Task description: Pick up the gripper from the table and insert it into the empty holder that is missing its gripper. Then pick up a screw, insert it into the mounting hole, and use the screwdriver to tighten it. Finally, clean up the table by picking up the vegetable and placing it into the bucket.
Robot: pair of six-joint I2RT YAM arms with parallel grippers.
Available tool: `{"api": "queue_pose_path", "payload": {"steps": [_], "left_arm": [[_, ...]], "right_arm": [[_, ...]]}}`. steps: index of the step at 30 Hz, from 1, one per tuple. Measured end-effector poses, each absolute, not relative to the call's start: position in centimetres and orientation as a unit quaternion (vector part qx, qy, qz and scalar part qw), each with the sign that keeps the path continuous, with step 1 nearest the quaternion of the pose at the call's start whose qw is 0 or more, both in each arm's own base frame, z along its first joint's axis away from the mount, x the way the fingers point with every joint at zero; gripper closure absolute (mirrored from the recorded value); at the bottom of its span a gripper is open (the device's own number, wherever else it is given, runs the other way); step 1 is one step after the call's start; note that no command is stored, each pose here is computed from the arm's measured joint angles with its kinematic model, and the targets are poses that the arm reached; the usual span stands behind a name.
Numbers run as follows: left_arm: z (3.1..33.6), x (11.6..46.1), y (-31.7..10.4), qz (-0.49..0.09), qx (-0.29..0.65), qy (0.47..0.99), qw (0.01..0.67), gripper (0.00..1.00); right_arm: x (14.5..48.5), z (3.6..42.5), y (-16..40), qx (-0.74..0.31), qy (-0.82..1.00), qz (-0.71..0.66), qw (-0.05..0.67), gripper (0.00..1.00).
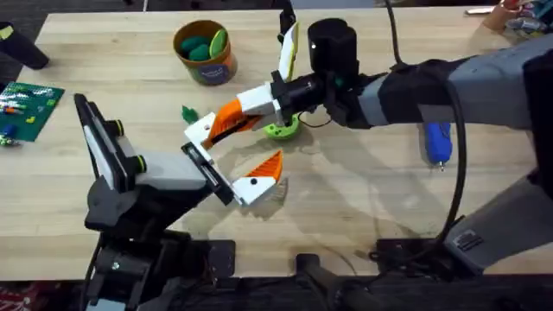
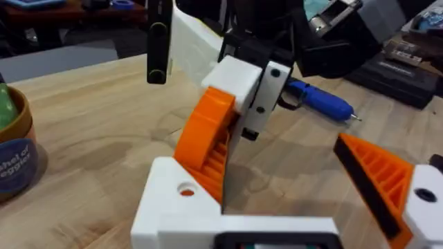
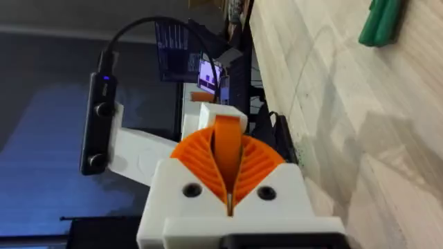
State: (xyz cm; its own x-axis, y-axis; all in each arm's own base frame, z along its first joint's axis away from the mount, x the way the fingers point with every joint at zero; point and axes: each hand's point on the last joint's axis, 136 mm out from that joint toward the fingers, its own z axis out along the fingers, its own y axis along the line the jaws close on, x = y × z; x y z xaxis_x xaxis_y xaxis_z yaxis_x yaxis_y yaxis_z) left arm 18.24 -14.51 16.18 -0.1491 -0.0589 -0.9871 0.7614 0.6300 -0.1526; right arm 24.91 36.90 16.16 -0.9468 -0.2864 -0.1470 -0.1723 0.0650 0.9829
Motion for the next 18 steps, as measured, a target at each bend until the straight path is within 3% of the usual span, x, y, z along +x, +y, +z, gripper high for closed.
{"api": "queue_pose_path", "payload": {"steps": [18], "left_arm": [[16.15,18.28,-14.46,-0.343,0.258,0.677,0.598,0.014]], "right_arm": [[25.06,16.1,37.05,0.154,-0.731,-0.664,0.037,0.978]]}}
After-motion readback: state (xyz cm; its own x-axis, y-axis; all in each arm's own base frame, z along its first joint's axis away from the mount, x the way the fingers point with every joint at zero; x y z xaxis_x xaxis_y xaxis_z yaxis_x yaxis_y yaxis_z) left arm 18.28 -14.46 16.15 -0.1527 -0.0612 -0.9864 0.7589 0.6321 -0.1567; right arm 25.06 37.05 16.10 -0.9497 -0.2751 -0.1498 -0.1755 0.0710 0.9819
